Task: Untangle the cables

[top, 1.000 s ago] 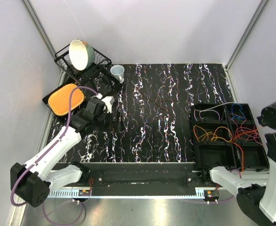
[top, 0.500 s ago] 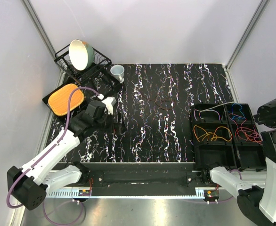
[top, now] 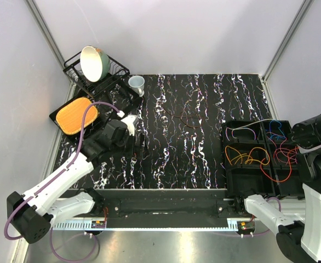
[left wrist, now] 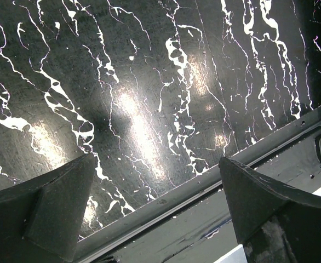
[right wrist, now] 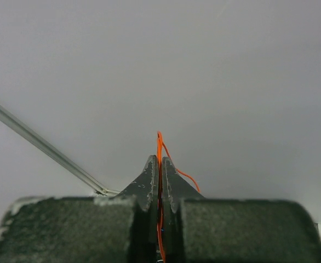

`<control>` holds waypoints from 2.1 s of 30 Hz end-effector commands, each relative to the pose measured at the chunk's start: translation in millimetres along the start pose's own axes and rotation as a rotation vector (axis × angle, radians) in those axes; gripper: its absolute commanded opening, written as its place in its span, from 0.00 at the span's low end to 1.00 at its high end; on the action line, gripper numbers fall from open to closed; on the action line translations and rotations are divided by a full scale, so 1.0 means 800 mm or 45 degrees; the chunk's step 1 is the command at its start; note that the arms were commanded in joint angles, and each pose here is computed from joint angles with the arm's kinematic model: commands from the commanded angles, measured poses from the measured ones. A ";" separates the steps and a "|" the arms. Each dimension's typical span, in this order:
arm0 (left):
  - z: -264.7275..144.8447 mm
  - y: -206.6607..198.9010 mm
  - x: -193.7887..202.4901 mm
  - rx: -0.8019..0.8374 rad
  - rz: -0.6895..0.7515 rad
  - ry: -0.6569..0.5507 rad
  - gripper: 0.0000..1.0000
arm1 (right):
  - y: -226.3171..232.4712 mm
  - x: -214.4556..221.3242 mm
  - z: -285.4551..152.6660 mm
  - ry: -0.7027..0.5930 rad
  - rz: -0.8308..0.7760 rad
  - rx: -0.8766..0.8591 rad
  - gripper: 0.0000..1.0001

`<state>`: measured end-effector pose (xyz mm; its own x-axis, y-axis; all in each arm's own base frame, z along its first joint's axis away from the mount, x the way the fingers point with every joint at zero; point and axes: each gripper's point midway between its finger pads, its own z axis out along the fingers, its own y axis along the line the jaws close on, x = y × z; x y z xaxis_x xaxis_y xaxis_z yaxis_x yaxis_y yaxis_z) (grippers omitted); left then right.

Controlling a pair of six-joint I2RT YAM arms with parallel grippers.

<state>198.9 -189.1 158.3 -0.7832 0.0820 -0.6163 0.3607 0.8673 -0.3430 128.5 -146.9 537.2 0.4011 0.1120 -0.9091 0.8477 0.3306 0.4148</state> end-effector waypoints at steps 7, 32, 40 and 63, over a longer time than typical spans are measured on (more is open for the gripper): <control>-0.004 -0.001 -0.007 -0.032 0.031 -0.062 0.99 | 0.000 -0.012 0.002 -0.008 -0.123 0.087 0.00; -0.008 -0.008 -0.008 -0.025 0.080 -0.070 0.99 | 0.060 -0.007 0.034 -0.133 -0.356 0.020 0.00; -0.006 -0.004 -0.009 -0.056 0.084 -0.074 0.99 | 0.100 -0.009 0.056 -0.178 -0.438 0.003 0.00; 0.003 0.007 -0.010 -0.124 0.086 -0.056 0.99 | 0.205 0.039 0.071 0.016 -0.258 -0.511 0.00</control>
<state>200.4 -186.5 152.4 -0.7585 0.1208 -0.6403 0.3590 0.8976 -0.2559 259.0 -181.2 570.7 0.1238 -0.1135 -0.9858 0.9164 0.3940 0.0697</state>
